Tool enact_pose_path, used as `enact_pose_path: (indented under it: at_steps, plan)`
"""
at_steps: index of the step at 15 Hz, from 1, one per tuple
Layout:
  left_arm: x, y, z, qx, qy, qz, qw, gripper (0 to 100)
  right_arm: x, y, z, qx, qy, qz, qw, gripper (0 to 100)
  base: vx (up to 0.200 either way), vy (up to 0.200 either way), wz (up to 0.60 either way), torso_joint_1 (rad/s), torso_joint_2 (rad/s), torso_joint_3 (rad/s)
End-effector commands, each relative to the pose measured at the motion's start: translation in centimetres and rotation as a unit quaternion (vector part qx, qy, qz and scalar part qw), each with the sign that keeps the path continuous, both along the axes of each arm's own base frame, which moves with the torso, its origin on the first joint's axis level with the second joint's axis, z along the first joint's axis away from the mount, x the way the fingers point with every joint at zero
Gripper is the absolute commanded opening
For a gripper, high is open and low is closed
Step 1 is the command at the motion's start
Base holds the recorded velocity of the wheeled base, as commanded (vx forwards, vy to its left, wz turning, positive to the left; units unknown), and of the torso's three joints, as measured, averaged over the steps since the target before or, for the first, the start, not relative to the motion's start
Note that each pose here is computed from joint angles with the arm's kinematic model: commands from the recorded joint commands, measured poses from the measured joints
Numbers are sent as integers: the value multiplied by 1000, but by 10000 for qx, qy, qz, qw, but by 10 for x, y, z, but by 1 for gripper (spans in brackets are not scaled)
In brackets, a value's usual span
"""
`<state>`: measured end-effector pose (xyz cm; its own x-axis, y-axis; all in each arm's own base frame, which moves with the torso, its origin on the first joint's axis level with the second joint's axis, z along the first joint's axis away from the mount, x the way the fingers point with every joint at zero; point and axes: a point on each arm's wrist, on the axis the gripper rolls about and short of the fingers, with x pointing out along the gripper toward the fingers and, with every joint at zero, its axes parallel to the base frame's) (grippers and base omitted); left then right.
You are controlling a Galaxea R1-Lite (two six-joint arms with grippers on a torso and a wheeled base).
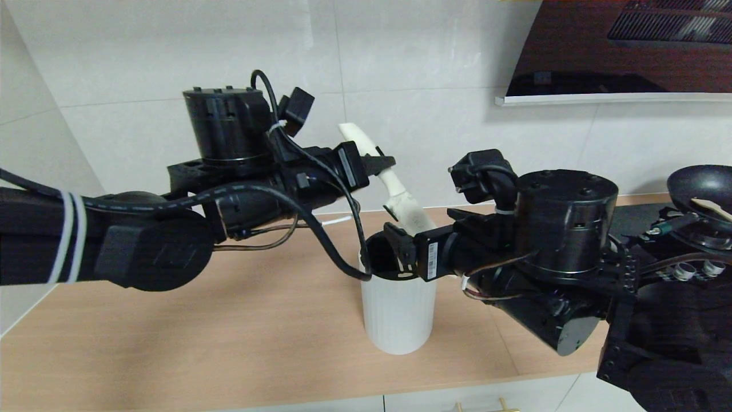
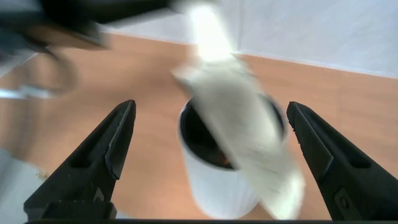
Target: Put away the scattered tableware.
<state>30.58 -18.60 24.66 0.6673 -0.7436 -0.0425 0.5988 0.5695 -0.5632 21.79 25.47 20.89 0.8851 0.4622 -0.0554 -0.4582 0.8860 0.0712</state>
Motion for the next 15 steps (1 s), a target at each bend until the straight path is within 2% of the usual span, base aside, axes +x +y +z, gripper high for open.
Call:
enact_pose_path:
  at_steps: [1,3,6,7,8,9,10,11,12,13,15]
  plan:
    - [-20,27,35,-228,-462,207,9985,0,-4,-21,18,113,-261,-166,9995,100,0,0,0,0,0,0]
    - [-24,42,45,-208,-677,401,9967,0,-2,-41,29,41,-459,-395,9982,100,0,0,0,0,0,0]
    - [-27,51,45,73,-944,506,9942,0,14,-65,32,-223,-598,-867,9942,100,0,0,0,0,0,0]
    - [-27,51,40,278,-1055,513,9927,0,17,-67,31,-258,-595,-919,9937,100,0,0,0,0,0,0]
    - [-26,50,32,533,-1258,511,9893,0,17,-67,30,-275,-579,-918,9937,100,0,0,0,0,0,0]
    - [-25,50,24,701,-1516,520,9846,0,18,-66,28,-297,-557,-916,9938,100,0,0,0,0,0,0]
    - [-22,48,15,890,-1868,527,9769,0,20,-64,25,-335,-520,-913,9939,100,0,0,0,0,0,0]
    - [-21,46,10,978,-2023,547,9729,0,21,-63,23,-351,-504,-912,9939,100,0,0,0,0,0,0]
    - [-17,41,3,1107,-2225,696,9661,0,22,-63,21,-373,-482,-910,9940,100,0,0,0,0,0,0]
    - [-15,37,0,1177,-2210,842,9645,0,23,-62,20,-390,-466,-908,9940,100,0,0,0,0,0,0]
    - [-14,35,-3,1321,-2279,850,9609,0,23,-62,20,-390,-466,-908,9940,100,0,0,0,0,0,0]
